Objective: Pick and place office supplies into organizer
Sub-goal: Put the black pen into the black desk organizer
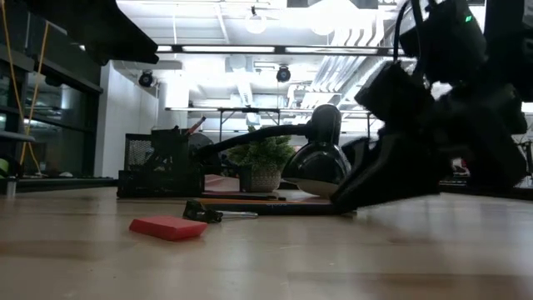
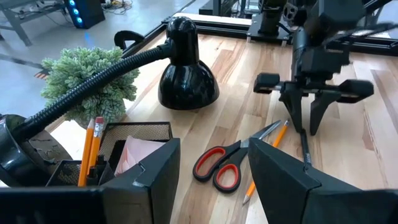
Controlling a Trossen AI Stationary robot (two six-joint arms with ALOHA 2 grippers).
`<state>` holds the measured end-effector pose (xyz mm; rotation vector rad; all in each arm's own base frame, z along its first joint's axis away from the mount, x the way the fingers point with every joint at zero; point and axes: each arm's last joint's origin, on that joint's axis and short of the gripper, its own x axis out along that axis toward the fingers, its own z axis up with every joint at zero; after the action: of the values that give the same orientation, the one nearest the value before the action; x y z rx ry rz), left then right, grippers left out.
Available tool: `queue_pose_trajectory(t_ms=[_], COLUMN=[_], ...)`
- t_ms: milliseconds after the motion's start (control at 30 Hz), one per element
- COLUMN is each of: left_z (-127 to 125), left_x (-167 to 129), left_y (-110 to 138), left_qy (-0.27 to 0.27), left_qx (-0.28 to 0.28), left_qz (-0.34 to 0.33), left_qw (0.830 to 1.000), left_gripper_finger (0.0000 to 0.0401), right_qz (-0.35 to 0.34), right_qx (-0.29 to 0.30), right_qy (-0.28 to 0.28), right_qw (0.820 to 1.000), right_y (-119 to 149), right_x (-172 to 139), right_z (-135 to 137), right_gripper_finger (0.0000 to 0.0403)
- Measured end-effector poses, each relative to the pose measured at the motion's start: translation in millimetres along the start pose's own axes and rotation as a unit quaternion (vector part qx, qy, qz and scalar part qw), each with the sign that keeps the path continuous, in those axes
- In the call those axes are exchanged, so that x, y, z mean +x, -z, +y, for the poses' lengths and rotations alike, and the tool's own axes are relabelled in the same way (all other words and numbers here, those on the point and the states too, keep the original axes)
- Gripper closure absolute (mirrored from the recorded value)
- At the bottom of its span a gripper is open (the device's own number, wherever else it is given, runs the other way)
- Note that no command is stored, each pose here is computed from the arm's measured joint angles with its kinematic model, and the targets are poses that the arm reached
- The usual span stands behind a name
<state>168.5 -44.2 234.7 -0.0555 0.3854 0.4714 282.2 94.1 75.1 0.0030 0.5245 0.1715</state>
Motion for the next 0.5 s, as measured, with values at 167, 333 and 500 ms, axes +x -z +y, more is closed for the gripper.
queue_pose_trajectory(t_ms=[167, 333, 500], left_z=[0.1, 0.2, 0.2], left_x=[0.0, 0.0, 0.0], left_y=[0.4, 0.6, 0.6], left_qy=[-0.001, -0.001, -0.001], left_qx=[0.003, 0.004, 0.005], left_qz=[0.001, 0.002, 0.002], left_qw=[1.000, 1.000, 1.000], left_gripper_finger=[0.0222, 0.0222, 0.0222], right_qz=[-0.010, -0.017, -0.010], right_qx=[0.003, 0.007, 0.019], right_qy=[-0.008, -0.011, -0.014], right_qw=[1.000, 1.000, 1.000], right_y=[4.2, 6.7, 7.3], right_x=[10.9, 15.8, 16.5], right_z=[1.1, -0.6, -5.4], right_gripper_finger=[0.0309, 0.0323, 0.0378])
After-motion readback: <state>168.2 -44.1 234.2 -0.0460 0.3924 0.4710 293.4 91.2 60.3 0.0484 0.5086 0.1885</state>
